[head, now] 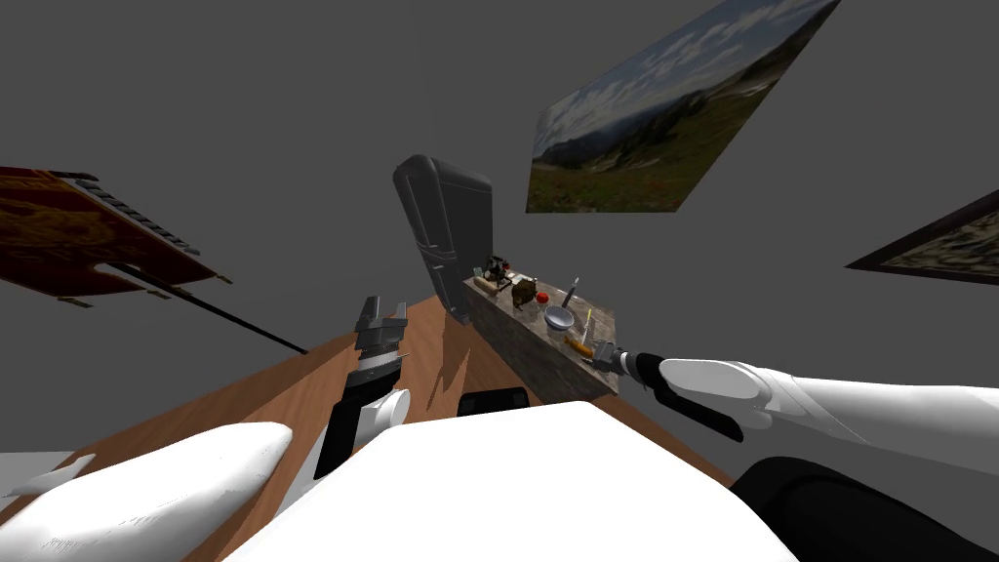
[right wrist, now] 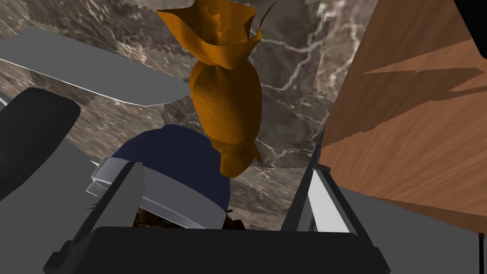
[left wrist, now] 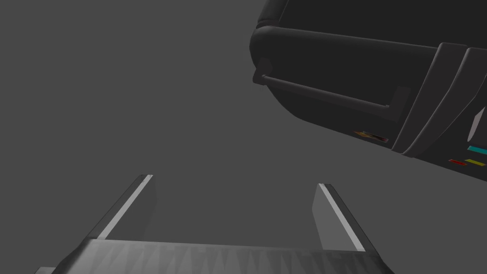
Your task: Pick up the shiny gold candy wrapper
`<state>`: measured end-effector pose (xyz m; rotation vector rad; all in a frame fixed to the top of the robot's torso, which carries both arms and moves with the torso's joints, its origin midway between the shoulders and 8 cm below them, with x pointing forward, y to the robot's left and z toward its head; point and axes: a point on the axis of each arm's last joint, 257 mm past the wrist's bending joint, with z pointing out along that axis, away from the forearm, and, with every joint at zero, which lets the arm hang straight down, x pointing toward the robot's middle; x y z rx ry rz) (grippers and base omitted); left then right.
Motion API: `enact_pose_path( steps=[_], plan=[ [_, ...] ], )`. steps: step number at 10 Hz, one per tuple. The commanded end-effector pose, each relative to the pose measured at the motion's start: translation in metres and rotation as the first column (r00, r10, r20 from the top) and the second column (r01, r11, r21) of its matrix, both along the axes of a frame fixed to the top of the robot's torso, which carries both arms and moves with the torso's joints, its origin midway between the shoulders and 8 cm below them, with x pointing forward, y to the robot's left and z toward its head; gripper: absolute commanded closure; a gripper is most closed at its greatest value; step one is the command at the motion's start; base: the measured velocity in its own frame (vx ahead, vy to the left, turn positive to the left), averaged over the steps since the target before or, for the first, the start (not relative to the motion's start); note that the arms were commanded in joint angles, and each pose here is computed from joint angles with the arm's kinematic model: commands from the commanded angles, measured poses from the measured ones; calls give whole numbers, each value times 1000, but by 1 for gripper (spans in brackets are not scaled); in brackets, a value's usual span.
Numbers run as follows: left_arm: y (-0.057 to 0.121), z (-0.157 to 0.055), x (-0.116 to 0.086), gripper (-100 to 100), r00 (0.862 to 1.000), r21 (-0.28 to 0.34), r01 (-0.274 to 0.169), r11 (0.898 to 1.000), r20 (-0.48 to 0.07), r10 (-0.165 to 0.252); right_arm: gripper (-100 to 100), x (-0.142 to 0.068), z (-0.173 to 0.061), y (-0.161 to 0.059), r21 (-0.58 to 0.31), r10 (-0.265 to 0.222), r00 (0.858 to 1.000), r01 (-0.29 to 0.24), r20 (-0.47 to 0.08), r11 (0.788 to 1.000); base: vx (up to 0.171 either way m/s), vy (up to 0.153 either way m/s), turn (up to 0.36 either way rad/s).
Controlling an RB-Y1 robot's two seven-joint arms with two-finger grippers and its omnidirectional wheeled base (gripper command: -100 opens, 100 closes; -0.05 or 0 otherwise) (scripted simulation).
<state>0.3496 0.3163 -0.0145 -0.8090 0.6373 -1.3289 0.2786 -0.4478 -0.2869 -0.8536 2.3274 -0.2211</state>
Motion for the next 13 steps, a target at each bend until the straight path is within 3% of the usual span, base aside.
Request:
enact_pose_path(
  steps=[1, 4, 6, 8, 10, 12, 13],
  plan=[
    [0, 0, 0, 0, 1000, 0, 0, 1000, 0, 0, -100, 2, 1, -2, -2, -10, 1000, 10, 5, 1000, 10, 1, 5],
    [0, 0, 0, 0, 1000, 0, 0, 1000, 0, 0, -100, -6, -4, -3, -2, -16, 1000, 16, -13, 1000, -3, -4, 1],
    [0, 0, 0, 0, 1000, 0, 0, 1000, 0, 0, -100, -29, -17, -30, -77, -6, 997, 0, -79, 997, 128, 66, 33],
    [0, 0, 0, 0, 1000, 0, 0, 1000, 0, 0, -100, -25, -15, -29, -76, -3, 997, -2, -71, 997, 63, 38, -5],
    [0, 0, 0, 0, 1000, 0, 0, 1000, 0, 0, -100, -45, -25, -42, -102, -9, 993, -3, -121, 995, 40, 2, 14],
    [0, 0, 0, 0, 1000, 0, 0, 1000, 0, 0, -100, -45, -25, -42, -102, -9, 993, -3, -121, 995, 36, 1, 2],
    [0, 0, 0, 0, 1000, 0, 0, 1000, 0, 0, -100, -62, -33, -46, -108, -18, 987, 0, -162, 994, 25, 4, 7]
  ],
)
